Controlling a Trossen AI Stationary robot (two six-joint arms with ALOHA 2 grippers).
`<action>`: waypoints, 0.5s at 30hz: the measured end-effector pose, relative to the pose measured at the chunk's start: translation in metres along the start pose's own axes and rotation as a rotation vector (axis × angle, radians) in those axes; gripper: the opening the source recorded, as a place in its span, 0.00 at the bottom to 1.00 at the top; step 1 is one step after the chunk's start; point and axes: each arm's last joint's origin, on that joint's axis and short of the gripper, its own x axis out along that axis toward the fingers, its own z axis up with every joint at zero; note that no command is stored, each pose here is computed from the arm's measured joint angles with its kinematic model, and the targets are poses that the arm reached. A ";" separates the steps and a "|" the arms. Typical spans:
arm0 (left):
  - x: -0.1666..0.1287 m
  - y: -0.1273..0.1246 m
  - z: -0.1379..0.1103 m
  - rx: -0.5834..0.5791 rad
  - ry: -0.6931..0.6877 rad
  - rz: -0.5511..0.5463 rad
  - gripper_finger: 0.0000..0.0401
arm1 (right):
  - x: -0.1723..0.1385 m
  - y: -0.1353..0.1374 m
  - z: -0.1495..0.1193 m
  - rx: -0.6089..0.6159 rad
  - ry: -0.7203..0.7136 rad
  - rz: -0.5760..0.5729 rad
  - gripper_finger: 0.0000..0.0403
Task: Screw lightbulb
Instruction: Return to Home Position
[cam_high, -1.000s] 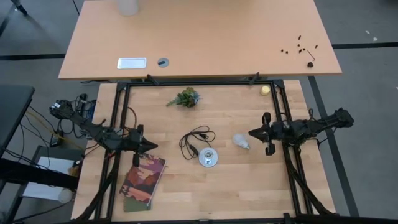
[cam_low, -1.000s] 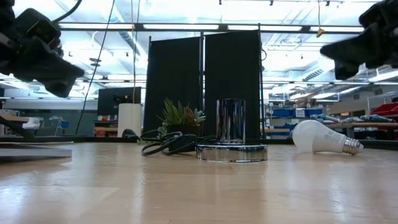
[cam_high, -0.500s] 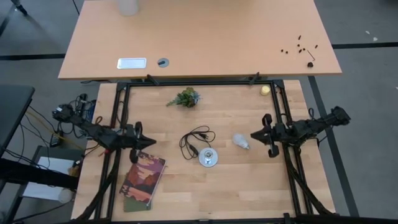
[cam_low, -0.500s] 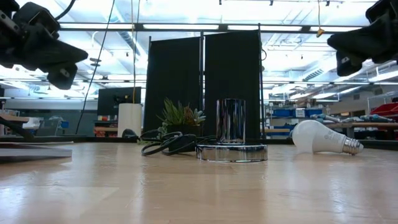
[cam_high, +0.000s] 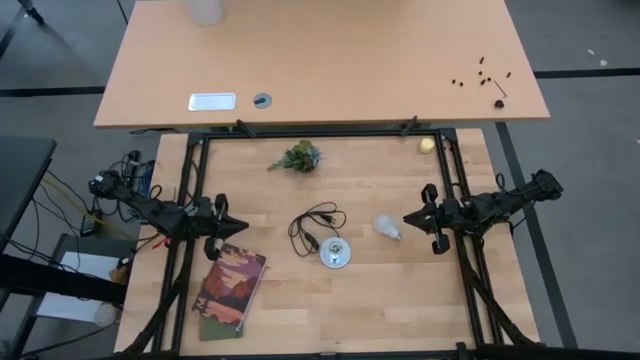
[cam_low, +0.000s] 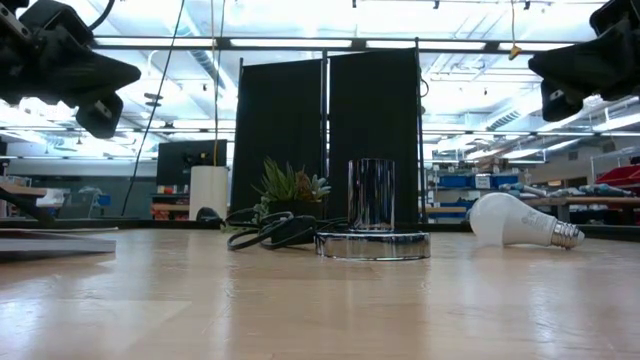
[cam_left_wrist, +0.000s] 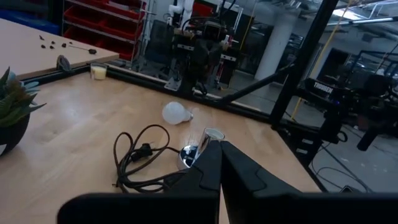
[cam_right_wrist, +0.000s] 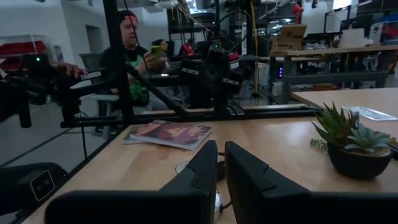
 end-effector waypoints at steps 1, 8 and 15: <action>0.000 0.000 0.000 0.000 0.000 0.000 0.03 | 0.000 0.000 0.000 0.000 0.000 0.000 0.10; -0.001 0.000 0.001 -0.009 -0.014 -0.005 0.03 | 0.000 0.000 0.000 0.001 -0.004 0.000 0.10; -0.001 0.000 0.002 -0.010 -0.017 -0.006 0.03 | 0.000 0.000 0.000 0.002 -0.005 0.000 0.10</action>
